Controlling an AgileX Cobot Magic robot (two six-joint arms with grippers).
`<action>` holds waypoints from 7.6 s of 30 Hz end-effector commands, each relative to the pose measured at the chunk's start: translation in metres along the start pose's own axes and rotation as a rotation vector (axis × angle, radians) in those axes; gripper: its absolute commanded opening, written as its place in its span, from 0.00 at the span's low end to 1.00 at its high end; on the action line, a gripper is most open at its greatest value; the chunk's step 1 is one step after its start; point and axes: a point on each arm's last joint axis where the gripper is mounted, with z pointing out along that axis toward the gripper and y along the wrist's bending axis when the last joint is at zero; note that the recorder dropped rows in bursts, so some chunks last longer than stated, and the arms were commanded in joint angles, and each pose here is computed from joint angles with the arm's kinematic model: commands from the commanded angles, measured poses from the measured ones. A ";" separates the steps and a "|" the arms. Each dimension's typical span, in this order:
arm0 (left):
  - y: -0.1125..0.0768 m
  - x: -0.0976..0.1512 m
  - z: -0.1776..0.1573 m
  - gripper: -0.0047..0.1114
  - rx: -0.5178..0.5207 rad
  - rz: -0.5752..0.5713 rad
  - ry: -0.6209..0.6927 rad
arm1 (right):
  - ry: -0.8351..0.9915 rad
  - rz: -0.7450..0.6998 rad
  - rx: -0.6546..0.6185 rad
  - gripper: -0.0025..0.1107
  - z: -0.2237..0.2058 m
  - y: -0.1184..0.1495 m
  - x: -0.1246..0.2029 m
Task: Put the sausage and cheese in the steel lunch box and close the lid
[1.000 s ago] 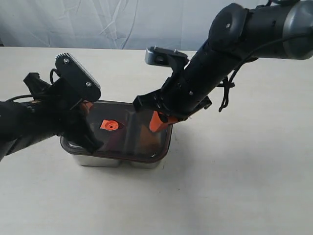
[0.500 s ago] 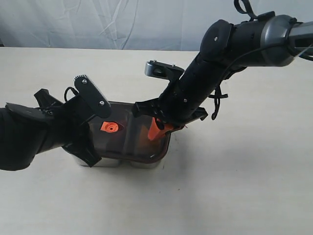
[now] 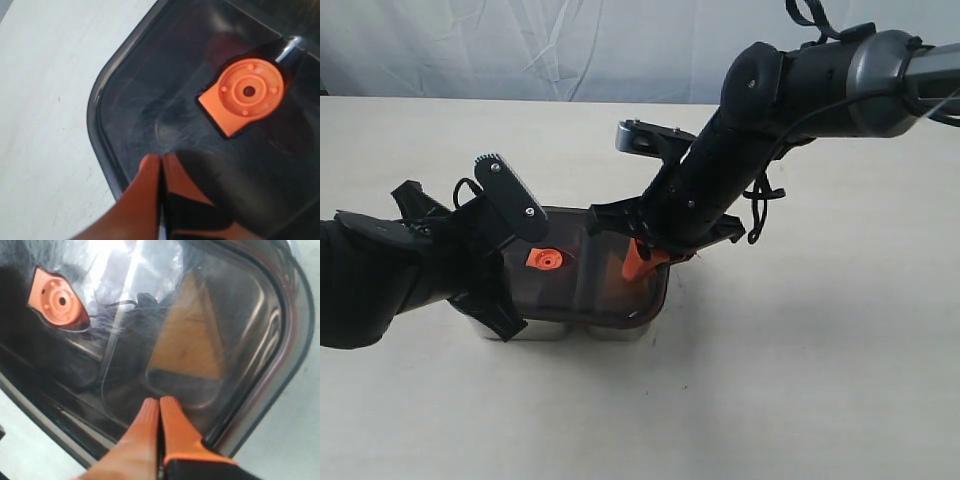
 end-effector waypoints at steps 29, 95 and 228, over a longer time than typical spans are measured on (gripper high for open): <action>-0.021 0.016 0.011 0.04 0.135 -0.078 0.072 | 0.167 -0.198 0.085 0.01 0.007 0.037 0.035; 0.014 -0.009 -0.053 0.04 0.069 -0.179 -0.207 | -0.194 -0.318 0.246 0.01 -0.042 0.071 0.030; 0.001 -0.009 -0.041 0.04 0.159 -0.156 -0.188 | -0.219 -0.197 0.343 0.01 0.018 -0.016 -0.016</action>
